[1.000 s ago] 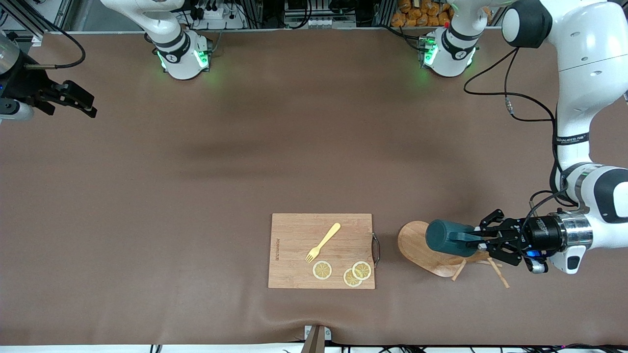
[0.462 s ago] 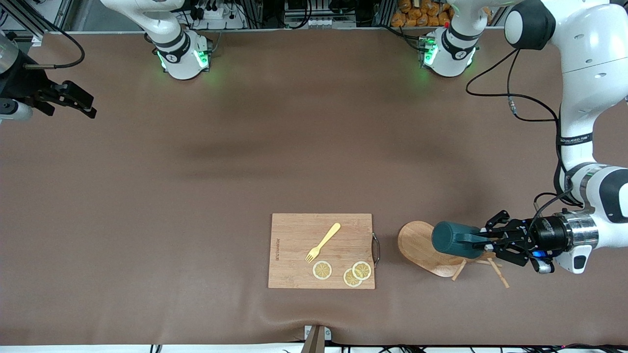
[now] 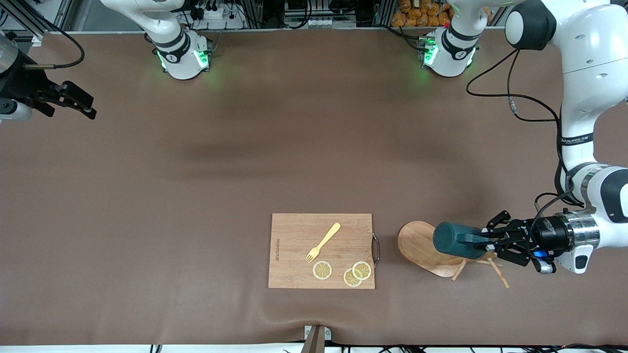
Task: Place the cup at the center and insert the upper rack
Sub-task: 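Hang the mug handle onto a rack peg with the left gripper, then open the left gripper and pull it back from the mug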
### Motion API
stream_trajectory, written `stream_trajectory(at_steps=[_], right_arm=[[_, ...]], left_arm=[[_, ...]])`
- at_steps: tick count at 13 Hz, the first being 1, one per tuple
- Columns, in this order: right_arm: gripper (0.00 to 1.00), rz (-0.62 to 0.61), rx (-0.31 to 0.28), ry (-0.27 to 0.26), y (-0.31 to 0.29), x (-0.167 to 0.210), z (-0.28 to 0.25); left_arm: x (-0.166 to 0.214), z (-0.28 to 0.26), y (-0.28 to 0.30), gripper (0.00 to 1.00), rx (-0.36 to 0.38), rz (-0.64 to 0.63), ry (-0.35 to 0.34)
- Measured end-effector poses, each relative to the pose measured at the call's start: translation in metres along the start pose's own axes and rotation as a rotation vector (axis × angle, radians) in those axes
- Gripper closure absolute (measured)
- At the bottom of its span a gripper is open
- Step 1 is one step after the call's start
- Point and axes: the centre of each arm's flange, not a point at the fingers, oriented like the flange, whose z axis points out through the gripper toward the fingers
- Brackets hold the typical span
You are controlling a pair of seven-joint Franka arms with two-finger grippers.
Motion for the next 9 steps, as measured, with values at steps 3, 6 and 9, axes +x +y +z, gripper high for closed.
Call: stream_trajectory(at_steps=[3, 6, 9], right_arm=[[0.00, 0.000, 0.000, 0.000, -0.0001, 0.0000, 0.0000], [0.00, 0.000, 0.000, 0.000, -0.0001, 0.0000, 0.0000], [0.00, -0.001, 0.001, 0.000, -0.0009, -0.0002, 0.0000]], left_arm=[[0.0034, -0.0048, -0.0010, 0.80, -0.006, 0.003, 0.003], [0.0047, -0.0052, -0.0015, 0.80, -0.006, 0.010, 0.003], [0.0070, -0.0034, -0.0025, 0.75, -0.005, 0.018, 0.000]])
